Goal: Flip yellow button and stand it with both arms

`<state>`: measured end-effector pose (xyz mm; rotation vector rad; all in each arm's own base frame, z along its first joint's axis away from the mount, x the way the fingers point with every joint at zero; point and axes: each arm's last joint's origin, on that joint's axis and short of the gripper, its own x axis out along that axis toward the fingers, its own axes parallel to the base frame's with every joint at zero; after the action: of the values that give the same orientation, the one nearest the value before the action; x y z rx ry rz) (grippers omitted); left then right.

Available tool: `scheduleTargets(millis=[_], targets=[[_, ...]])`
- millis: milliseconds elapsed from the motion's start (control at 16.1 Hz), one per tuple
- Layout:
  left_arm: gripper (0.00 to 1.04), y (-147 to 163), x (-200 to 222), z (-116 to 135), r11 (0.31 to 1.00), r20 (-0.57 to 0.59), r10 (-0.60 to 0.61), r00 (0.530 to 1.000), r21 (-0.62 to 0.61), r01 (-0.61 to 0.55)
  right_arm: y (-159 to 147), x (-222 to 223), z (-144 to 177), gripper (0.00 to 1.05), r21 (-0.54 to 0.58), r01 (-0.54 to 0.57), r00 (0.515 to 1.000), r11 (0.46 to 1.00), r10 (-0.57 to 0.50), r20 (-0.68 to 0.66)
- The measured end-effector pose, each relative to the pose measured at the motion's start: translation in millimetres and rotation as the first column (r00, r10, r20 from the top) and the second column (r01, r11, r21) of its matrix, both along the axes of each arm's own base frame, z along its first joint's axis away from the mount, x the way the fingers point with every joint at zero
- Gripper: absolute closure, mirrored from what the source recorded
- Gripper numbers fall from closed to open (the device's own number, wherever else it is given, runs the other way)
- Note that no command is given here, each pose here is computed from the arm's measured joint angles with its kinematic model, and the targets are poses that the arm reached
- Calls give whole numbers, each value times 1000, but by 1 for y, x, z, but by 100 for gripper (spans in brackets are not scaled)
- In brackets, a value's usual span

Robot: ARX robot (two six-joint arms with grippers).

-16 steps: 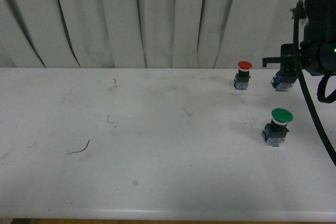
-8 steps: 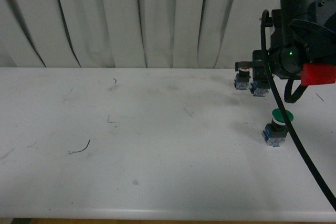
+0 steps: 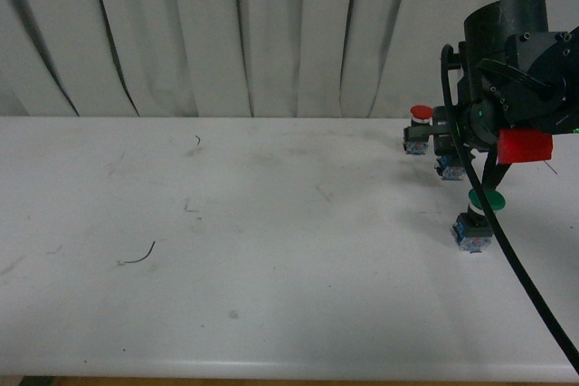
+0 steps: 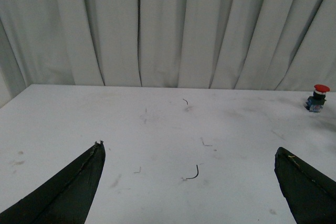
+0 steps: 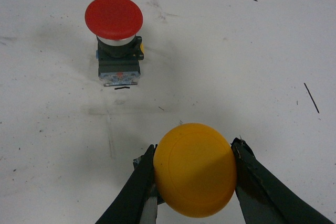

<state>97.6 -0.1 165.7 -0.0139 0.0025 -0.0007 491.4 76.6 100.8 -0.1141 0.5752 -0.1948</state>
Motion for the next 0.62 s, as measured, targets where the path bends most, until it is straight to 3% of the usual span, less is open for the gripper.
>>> scheduleTargets(millis=[620], targets=[[7,0,0,0,1000,0,0,1000,0,0,5,1,-12,69,7,-27,999,1000,27,-36]])
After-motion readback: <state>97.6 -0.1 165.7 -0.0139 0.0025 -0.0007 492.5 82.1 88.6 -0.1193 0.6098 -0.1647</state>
